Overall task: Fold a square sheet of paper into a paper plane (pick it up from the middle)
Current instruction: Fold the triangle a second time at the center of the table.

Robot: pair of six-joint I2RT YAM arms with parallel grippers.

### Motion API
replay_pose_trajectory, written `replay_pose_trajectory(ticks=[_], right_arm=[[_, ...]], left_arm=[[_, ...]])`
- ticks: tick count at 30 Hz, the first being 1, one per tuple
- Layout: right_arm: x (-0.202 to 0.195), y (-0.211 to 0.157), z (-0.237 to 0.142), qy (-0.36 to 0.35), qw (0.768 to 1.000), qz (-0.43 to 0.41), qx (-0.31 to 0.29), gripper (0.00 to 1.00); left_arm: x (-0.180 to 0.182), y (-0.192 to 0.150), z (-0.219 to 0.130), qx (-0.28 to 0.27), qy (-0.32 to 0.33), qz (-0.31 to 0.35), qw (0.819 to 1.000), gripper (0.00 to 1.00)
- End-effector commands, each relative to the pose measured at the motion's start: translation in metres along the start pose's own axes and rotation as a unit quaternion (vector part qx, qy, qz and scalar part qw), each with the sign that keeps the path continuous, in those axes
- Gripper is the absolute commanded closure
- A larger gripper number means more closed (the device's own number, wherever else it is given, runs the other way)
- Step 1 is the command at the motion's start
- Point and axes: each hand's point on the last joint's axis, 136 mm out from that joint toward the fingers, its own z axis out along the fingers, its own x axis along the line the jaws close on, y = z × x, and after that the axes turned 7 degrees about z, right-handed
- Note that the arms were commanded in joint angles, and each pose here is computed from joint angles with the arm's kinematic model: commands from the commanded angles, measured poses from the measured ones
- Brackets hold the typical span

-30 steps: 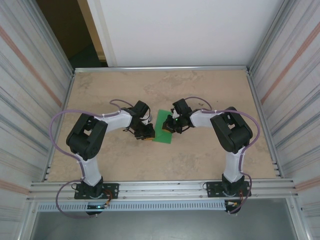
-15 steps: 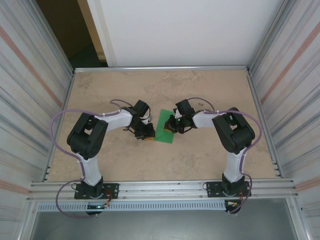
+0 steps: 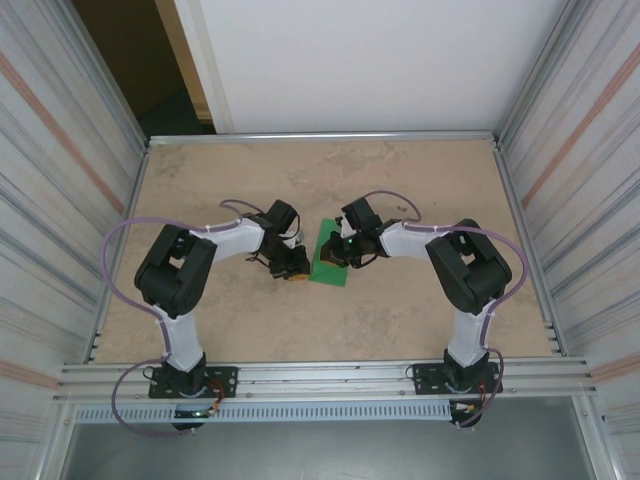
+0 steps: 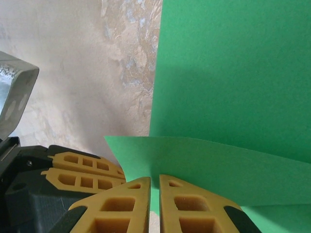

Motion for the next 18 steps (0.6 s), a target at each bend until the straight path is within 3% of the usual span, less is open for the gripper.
replay_pose_trajectory(ticks=[1, 6, 9, 18], right_arm=[[-0.004, 0.0, -0.01, -0.015, 1.0, -0.004, -0.012, 0.88], [-0.01, 0.008, -0.035, -0.033, 0.998, 0.005, -0.058, 0.84], [-0.019, 0.007, -0.046, -0.045, 0.996, 0.019, -0.073, 0.82], [-0.043, -0.022, -0.052, -0.077, 0.996, 0.036, -0.041, 0.84]], left_arm=[[-0.012, -0.004, 0.022, 0.019, -0.04, 0.008, 0.999, 0.87], [-0.032, -0.002, 0.015, 0.008, -0.088, 0.027, 0.996, 0.87], [-0.038, 0.007, 0.001, -0.024, -0.081, 0.048, 0.995, 0.85], [-0.032, 0.025, -0.024, -0.104, -0.065, 0.055, 0.991, 0.79]])
